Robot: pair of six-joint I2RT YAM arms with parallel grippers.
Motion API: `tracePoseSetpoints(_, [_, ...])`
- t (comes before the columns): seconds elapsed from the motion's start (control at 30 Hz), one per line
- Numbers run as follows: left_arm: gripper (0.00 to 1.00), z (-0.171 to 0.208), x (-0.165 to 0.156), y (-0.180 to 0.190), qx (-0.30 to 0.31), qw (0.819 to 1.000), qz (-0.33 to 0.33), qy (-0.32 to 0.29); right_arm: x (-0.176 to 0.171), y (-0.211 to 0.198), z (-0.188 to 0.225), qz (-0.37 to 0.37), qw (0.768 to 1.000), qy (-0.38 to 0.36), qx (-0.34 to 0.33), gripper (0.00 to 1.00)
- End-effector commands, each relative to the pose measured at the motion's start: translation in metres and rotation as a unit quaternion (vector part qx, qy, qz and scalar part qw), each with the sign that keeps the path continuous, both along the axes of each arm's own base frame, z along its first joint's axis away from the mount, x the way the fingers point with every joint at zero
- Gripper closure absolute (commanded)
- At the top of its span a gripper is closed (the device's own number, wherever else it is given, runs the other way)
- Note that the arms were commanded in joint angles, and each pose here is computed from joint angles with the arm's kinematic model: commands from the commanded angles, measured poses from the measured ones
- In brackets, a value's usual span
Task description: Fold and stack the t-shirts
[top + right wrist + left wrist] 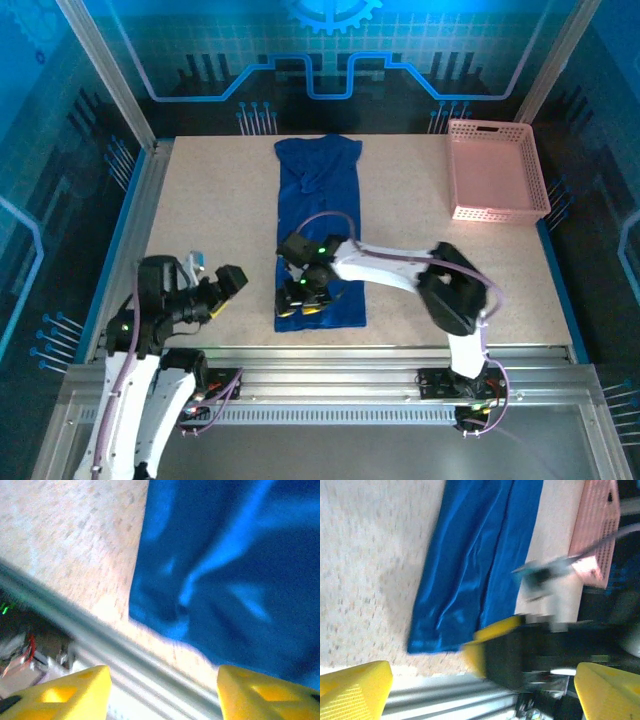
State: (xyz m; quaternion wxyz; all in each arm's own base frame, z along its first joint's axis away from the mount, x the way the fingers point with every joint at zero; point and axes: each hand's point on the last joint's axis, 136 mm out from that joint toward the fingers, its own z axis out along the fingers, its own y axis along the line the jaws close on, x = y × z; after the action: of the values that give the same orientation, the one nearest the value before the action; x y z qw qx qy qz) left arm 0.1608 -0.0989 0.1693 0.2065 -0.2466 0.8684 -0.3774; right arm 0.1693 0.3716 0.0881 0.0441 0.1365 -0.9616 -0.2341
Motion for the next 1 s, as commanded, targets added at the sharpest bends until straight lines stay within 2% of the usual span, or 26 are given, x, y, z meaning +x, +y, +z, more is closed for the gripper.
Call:
tracePoseSetpoints(0.0, [0.09, -0.031, -0.019, -0.015, -0.028, 0.997, -0.013, 0.067, -0.009, -0.075, 0.026, -0.021, 0.999, -0.015, -0.037, 0.36])
tracePoseSetpoints(0.13, [0.15, -0.061, -0.017, -0.037, -0.014, 0.994, -0.056, 0.098, -0.019, -0.152, 0.001, -0.07, 0.995, -0.003, -0.068, 0.35])
tracePoseSetpoints(0.23, [0.18, -0.086, -0.014, -0.053, 0.031, 0.987, -0.088, 0.128, -0.021, -0.175, -0.022, -0.097, 0.994, 0.012, -0.054, 0.34])
tracePoseSetpoints(0.47, [0.25, -0.128, 0.001, -0.071, 0.037, 0.982, -0.082, 0.168, -0.004, -0.158, -0.043, -0.109, 0.994, 0.015, -0.011, 0.34])
tracePoseSetpoints(0.7, [0.31, -0.144, 0.027, -0.091, 0.016, 0.983, -0.073, 0.167, 0.014, -0.139, -0.067, -0.101, 0.994, 0.032, -0.024, 0.37])
tracePoseSetpoints(0.77, [0.36, -0.153, 0.033, -0.098, 0.021, 0.981, -0.078, 0.174, 0.017, -0.138, -0.077, -0.101, 0.993, 0.043, -0.037, 0.43])
tracePoseSetpoints(0.8, [0.39, -0.157, 0.035, -0.101, 0.027, 0.98, -0.082, 0.177, 0.018, -0.138, -0.08, -0.105, 0.993, 0.044, -0.041, 0.49])
tracePoseSetpoints(0.87, [0.48, -0.164, 0.043, -0.108, 0.035, 0.979, -0.086, 0.18, 0.021, -0.135, -0.079, -0.111, 0.992, 0.041, -0.035, 0.71])
tracePoseSetpoints(0.97, [0.61, -0.161, 0.055, -0.127, 0.044, 0.979, -0.106, 0.171, 0.018, -0.132, -0.068, -0.099, 0.994, 0.039, -0.034, 0.85])
